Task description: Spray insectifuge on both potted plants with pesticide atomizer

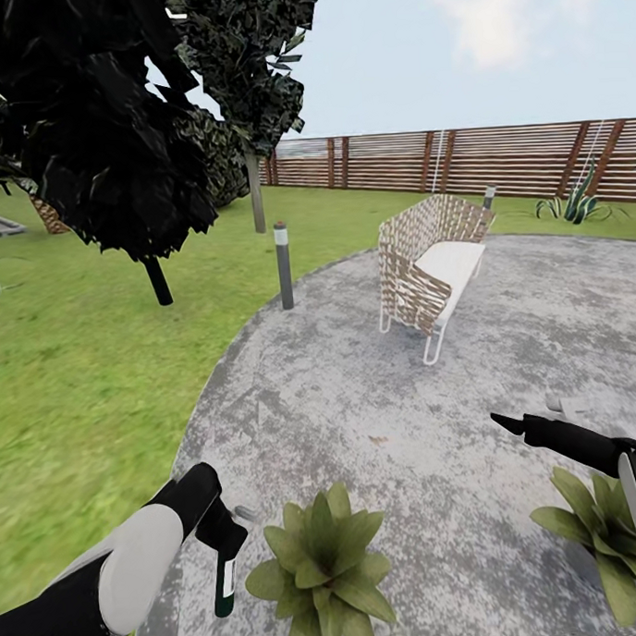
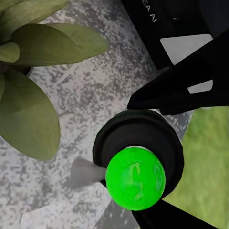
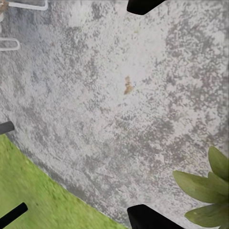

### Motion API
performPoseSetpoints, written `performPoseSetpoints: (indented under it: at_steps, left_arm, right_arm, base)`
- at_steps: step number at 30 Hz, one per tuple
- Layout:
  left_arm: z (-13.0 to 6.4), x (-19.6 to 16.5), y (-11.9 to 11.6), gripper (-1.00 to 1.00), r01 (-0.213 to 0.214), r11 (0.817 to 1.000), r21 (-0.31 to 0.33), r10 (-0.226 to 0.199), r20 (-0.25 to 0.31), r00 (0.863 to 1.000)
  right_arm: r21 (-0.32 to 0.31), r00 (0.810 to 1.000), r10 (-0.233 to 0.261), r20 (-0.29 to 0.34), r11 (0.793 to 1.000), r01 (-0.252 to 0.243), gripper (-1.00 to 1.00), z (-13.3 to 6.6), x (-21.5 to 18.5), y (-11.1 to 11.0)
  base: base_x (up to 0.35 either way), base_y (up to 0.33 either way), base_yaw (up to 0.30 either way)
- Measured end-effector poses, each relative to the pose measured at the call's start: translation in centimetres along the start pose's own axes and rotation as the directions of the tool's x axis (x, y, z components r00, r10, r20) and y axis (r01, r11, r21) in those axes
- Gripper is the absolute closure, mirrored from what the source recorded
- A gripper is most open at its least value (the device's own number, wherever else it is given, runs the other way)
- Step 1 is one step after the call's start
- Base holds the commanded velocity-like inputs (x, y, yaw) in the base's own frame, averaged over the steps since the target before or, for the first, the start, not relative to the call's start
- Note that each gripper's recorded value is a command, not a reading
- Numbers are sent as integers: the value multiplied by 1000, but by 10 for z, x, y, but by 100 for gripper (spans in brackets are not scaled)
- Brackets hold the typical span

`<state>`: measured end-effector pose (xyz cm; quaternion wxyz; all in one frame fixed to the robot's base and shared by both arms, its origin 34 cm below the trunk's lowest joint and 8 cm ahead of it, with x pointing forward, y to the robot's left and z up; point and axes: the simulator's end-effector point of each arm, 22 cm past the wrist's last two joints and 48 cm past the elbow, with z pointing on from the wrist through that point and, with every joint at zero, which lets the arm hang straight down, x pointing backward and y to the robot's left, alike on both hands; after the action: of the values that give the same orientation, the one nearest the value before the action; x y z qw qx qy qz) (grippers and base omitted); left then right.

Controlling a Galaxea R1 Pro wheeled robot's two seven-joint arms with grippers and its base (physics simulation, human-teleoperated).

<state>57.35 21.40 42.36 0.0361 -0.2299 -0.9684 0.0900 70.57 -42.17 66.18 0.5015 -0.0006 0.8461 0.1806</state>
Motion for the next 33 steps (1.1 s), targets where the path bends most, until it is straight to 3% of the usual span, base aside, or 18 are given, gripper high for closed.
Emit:
performPoseSetpoints:
  at_steps: [25, 33]
  left_arm:
    - [11, 9, -9, 100, -6, 1000, 24, 7, -31, 1000]
    - [16, 11, -9, 100, -4, 1000, 29, 5, -41, 999]
  right_arm:
    - [3, 1000, 2, -8, 1000, -2, -100, 2, 4, -2]
    - [5, 1000, 5, -19, 1000, -5, -100, 5, 10, -4]
  base:
    - [0, 2, 0]
    - [0, 154, 0]
